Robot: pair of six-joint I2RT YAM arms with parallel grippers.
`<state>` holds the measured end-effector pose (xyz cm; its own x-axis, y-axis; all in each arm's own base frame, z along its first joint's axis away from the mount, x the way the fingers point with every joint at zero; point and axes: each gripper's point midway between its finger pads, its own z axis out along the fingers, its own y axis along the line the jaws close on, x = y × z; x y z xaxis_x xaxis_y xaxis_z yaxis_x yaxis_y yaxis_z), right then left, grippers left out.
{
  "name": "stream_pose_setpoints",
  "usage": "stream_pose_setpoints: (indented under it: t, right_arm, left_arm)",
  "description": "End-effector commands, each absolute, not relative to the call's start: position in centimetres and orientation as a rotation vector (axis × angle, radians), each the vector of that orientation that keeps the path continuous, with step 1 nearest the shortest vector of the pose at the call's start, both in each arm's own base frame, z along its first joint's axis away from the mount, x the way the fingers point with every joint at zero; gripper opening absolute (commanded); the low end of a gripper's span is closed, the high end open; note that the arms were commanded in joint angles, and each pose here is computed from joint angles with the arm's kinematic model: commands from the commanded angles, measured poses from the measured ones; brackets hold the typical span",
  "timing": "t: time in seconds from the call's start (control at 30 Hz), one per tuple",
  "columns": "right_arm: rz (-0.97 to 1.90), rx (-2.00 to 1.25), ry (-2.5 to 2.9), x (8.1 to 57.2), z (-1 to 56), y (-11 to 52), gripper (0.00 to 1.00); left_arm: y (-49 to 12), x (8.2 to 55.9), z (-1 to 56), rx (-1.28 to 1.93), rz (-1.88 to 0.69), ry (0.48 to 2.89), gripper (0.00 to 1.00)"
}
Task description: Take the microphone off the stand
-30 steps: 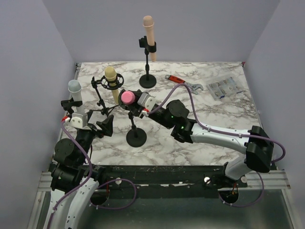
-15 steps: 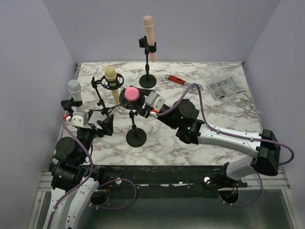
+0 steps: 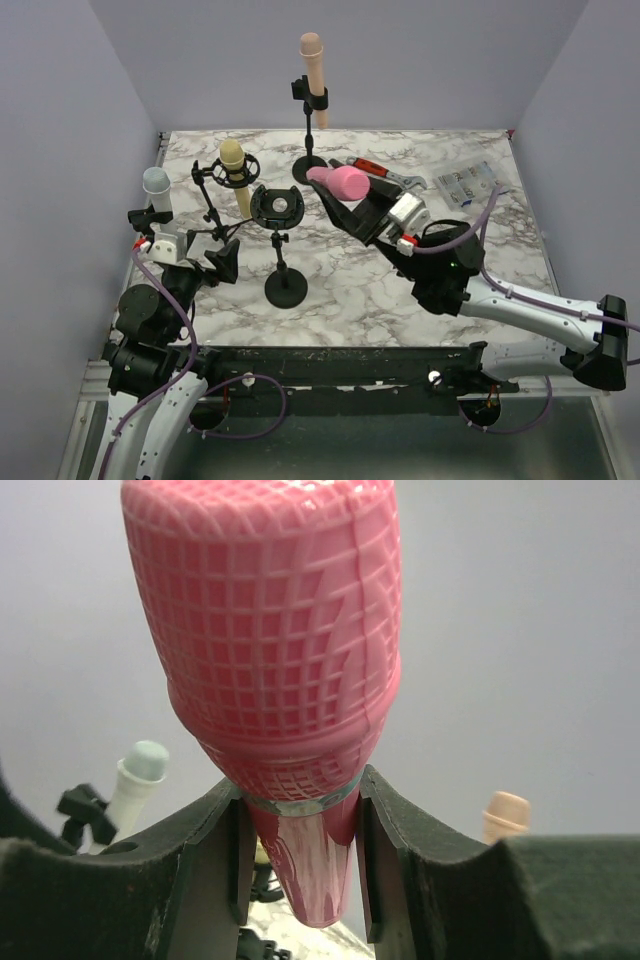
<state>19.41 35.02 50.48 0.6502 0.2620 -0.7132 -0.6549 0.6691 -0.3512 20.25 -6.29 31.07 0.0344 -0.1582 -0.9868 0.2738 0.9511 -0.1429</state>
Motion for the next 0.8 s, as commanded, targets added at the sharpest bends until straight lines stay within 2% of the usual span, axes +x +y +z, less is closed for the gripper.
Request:
stream_pose_setpoints:
  t: [0.0, 0.07, 0.23, 0.37, 0.53, 0.77]
  right_arm:
    - [0.434, -0.406, 0.724, 21.4, 51.3, 30.0, 0.09]
    - [0.292, -0.313, 0.807, 23.7, 50.0, 28.1, 0.01]
    - [-0.066, -0.213, 0.973, 28.5, 45.3, 24.6, 0.01]
    - [-0.233, -0.09, 1.131, 33.1, 41.7, 20.0, 0.01]
    - [-0.196, 0.011, 1.374, 38.7, 36.9, 15.4, 0.01]
    - [-0.067, 0.082, 1.64, 43.6, 31.8, 13.4, 0.01]
  left_arm:
    - [-6.6, 20.5, 31.1, 0.113, -0.338, 1.496, 0.99]
    - [-6.6, 20.5, 31.1, 0.111, -0.338, 1.496, 0.99]
    - [-6.6, 20.6, 31.0, 0.11, -0.339, 1.498, 0.99]
    - [-6.6, 20.7, 30.9, 0.109, -0.339, 1.506, 0.98]
    - [-6.7, 20.8, 30.9, 0.11, -0.339, 1.508, 0.99]
    - [-7.0, 20.7, 30.8, 0.126, -0.356, 1.514, 0.99]
